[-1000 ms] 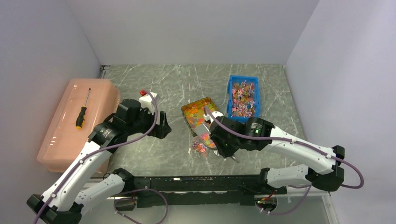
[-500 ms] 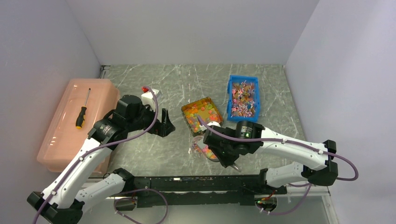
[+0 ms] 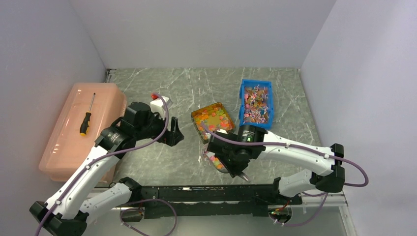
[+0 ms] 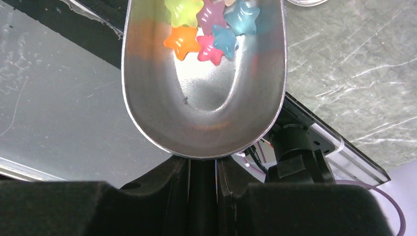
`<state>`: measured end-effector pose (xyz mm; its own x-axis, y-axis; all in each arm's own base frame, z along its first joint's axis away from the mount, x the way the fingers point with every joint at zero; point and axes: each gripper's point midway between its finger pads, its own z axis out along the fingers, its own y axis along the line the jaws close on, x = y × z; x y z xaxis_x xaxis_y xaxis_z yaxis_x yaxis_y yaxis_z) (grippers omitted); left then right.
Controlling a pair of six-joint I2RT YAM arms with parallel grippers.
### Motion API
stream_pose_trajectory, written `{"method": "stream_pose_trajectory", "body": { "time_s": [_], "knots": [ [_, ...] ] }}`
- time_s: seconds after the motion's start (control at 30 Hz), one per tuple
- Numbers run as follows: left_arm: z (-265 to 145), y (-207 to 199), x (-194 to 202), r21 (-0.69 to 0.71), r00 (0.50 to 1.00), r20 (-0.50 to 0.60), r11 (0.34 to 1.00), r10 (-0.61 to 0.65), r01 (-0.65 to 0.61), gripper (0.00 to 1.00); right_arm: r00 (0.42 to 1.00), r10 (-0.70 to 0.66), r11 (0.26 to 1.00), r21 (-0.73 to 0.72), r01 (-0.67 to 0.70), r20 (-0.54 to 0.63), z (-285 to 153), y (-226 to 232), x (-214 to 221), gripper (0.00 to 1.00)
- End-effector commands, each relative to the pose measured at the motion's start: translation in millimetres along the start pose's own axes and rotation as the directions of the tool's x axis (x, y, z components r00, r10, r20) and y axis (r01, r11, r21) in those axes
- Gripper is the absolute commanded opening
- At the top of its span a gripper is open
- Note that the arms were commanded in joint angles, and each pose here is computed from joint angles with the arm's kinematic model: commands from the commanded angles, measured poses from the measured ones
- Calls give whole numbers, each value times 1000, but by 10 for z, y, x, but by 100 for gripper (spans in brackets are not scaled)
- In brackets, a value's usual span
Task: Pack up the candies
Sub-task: Place the fake candies in the packing bottle.
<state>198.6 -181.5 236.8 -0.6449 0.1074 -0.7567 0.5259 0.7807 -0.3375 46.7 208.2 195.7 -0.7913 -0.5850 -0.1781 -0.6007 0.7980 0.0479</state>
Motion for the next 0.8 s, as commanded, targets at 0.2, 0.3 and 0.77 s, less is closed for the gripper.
{"method": "stream_pose_trajectory", "body": {
  "time_s": [0.2, 0.3, 0.77],
  "knots": [
    [75, 84, 54, -14, 998, 26, 998, 61, -61, 99, 995, 92, 996, -11, -92, -46, -28, -1, -40, 0],
    [110, 89, 111, -3, 998, 19, 998, 62, -62, 99, 993, 92, 996, -14, -94, -67, -1, 5, -60, 0],
    [112, 162, 241, -25, 998, 10, 997, 68, -68, 99, 979, 99, 987, -110, -120, -180, 38, 70, -147, 0]
  ]
}}
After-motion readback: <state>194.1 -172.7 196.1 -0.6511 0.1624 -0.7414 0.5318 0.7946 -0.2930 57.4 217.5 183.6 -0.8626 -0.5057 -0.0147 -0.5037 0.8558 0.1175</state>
